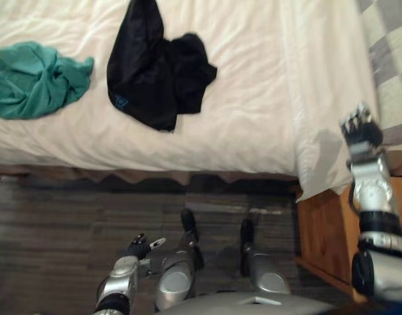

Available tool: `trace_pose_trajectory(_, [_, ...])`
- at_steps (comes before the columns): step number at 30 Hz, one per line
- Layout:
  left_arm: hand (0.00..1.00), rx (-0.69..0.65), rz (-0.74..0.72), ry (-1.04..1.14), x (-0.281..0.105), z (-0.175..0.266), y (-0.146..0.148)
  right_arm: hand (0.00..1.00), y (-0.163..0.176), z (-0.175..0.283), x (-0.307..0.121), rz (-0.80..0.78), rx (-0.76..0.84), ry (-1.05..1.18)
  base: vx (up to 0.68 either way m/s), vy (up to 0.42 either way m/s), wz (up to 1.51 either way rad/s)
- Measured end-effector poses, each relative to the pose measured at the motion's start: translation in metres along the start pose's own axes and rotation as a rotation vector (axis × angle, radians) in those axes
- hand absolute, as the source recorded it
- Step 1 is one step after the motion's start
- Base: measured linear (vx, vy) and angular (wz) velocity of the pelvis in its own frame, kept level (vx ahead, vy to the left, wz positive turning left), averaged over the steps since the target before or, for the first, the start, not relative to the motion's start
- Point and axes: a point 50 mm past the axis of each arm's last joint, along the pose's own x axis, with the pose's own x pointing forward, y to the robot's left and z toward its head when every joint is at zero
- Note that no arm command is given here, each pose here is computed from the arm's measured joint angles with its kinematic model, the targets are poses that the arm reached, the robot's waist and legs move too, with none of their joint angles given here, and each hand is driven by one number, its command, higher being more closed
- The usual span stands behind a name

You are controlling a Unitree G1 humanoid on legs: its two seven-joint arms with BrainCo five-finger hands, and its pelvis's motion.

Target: Tidy the bed and pick cloth on bed and put in laundry

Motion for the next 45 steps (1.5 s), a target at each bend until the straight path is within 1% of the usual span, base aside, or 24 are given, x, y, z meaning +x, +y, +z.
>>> trace_pose_trajectory(1, [0.0, -0.039, -0.012, -0.035, 0.002, 0.008, -0.009, 1.0, 0.018, 0.013, 0.007, 0.064, 0.038, -0.065, 0.01, 0.026, 0.15])
trace_pose_trajectory(2, [0.0, -0.066, -0.019, -0.055, 0.003, 0.014, -0.014, 1.0, 0.029, 0.021, 0.009, 0.107, 0.059, -0.107, 0.0, 0.005, 0.2])
trace_pose_trajectory(3, [0.0, -0.11, -0.035, -0.1, 0.005, 0.028, -0.025, 1.0, 0.051, 0.033, 0.009, 0.196, 0.089, -0.179, -0.03, -0.029, 0.26])
trace_pose_trajectory(4, [0.0, -0.149, -0.058, -0.144, 0.006, 0.042, -0.037, 1.0, 0.072, 0.045, 0.004, 0.286, 0.112, -0.249, -0.05, -0.042, 0.25])
trace_pose_trajectory(7, [0.0, -0.196, -0.09, -0.211, 0.006, 0.066, -0.056, 1.0, 0.112, 0.068, -0.009, 0.439, 0.157, -0.403, -0.11, -0.051, 0.26])
trace_pose_trajectory(10, [0.0, -0.224, -0.074, -0.256, 0.006, 0.084, -0.059, 1.0, 0.122, 0.078, -0.017, 0.455, 0.219, -0.487, -0.09, -0.052, 0.27])
trace_pose_trajectory(11, [0.0, -0.222, -0.067, -0.265, 0.005, 0.085, -0.055, 1.0, 0.118, 0.076, -0.017, 0.418, 0.242, -0.489, -0.12, -0.077, 0.1])
trace_pose_trajectory(12, [0.0, -0.265, -0.039, -0.272, 0.005, 0.086, -0.05, 1.0, 0.114, 0.072, -0.016, 0.379, 0.27, -0.479, -0.13, -0.087, 0.04])
trace_pose_trajectory(15, [0.0, -0.288, -0.029, -0.311, 0.005, 0.103, -0.051, 1.0, 0.106, 0.064, -0.015, 0.322, 0.303, -0.465, -0.13, -0.09, -0.02])
trace_pose_trajectory(17, [0.0, -0.307, -0.021, -0.336, 0.005, 0.115, -0.051, 1.0, 0.093, 0.06, -0.018, 0.273, 0.343, -0.477, -0.11, -0.11, -0.02])
trace_pose_trajectory(21, [0.0, -0.343, 0.012, -0.333, 0.006, 0.118, -0.046, 1.0, 0.061, 0.048, -0.021, 0.161, 0.442, -0.498, -0.04, -0.092, -0.08])
trace_pose_trajectory(27, [0.0, -0.41, 0.046, -0.309, 0.008, 0.119, -0.041, 1.0, 0.034, 0.046, -0.024, 0.157, 0.539, -0.567, 0.01, -0.073, -0.06])
trace_pose_trajectory(29, [0.0, -0.44, 0.063, -0.303, 0.009, 0.118, -0.037, 1.0, 0.024, 0.041, -0.025, 0.136, 0.546, -0.57, 0.03, -0.047, -0.1])
trace_pose_trajectory(30, [0.0, -0.463, 0.069, -0.299, 0.009, 0.117, -0.035, 1.0, 0.014, 0.038, -0.029, 0.112, 0.542, -0.572, 0.02, -0.039, -0.13])
trace_pose_trajectory(33, [0.0, -0.471, 0.074, -0.276, 0.011, 0.112, -0.034, 1.0, -0.018, 0.024, -0.04, 0.029, 0.56, -0.544, 0.02, -0.034, -0.17])
trace_pose_trajectory(35, [0.0, -0.47, 0.072, -0.247, 0.012, 0.105, -0.037, 1.0, -0.049, -0.003, -0.055, -0.108, 0.559, -0.462, 0.02, -0.03, -0.3])
trace_pose_trajectory(36, [0.0, -0.471, 0.07, -0.244, 0.012, 0.104, -0.038, 1.0, -0.055, -0.007, -0.059, -0.132, 0.557, -0.449, 0.01, -0.01, -0.23])
trace_pose_trajectory(37, [0.0, -0.47, 0.068, -0.239, 0.012, 0.102, -0.038, 1.0, -0.07, -0.02, -0.071, -0.208, 0.555, -0.411, 0.03, 0.007, -0.17])
trace_pose_trajectory(38, [0.0, -0.473, 0.058, -0.226, 0.012, 0.1, -0.043, 1.0, -0.088, -0.036, -0.09, -0.303, 0.554, -0.37, 0.05, 0.01, -0.16])
trace_pose_trajectory(41, [0.0, -0.491, 0.039, -0.188, 0.012, 0.091, -0.049, 1.0, -0.121, -0.065, -0.14, -0.493, 0.544, -0.293, 0.09, 0.009, -0.13])
trace_pose_trajectory(42, [0.0, -0.489, 0.036, -0.176, 0.012, 0.085, -0.048, 1.0, -0.13, -0.07, -0.158, -0.549, 0.527, -0.266, 0.13, 0.022, -0.18])
trace_pose_trajectory(43, [0.0, -0.488, 0.032, -0.17, 0.011, 0.082, -0.047, 1.0, -0.134, -0.072, -0.167, -0.569, 0.515, -0.253, 0.14, 0.024, -0.19])
trace_pose_trajectory(44, [0.0, -0.486, 0.034, -0.149, 0.011, 0.074, -0.045, 0.0, -0.142, -0.076, -0.183, -0.603, 0.487, -0.226, 0.15, 0.024, -0.17])
trace_pose_trajectory(45, [0.0, -0.485, 0.03, -0.137, 0.011, 0.069, -0.045, 0.0, -0.146, -0.078, -0.194, -0.622, 0.458, -0.206, 0.18, 0.015, -0.18])
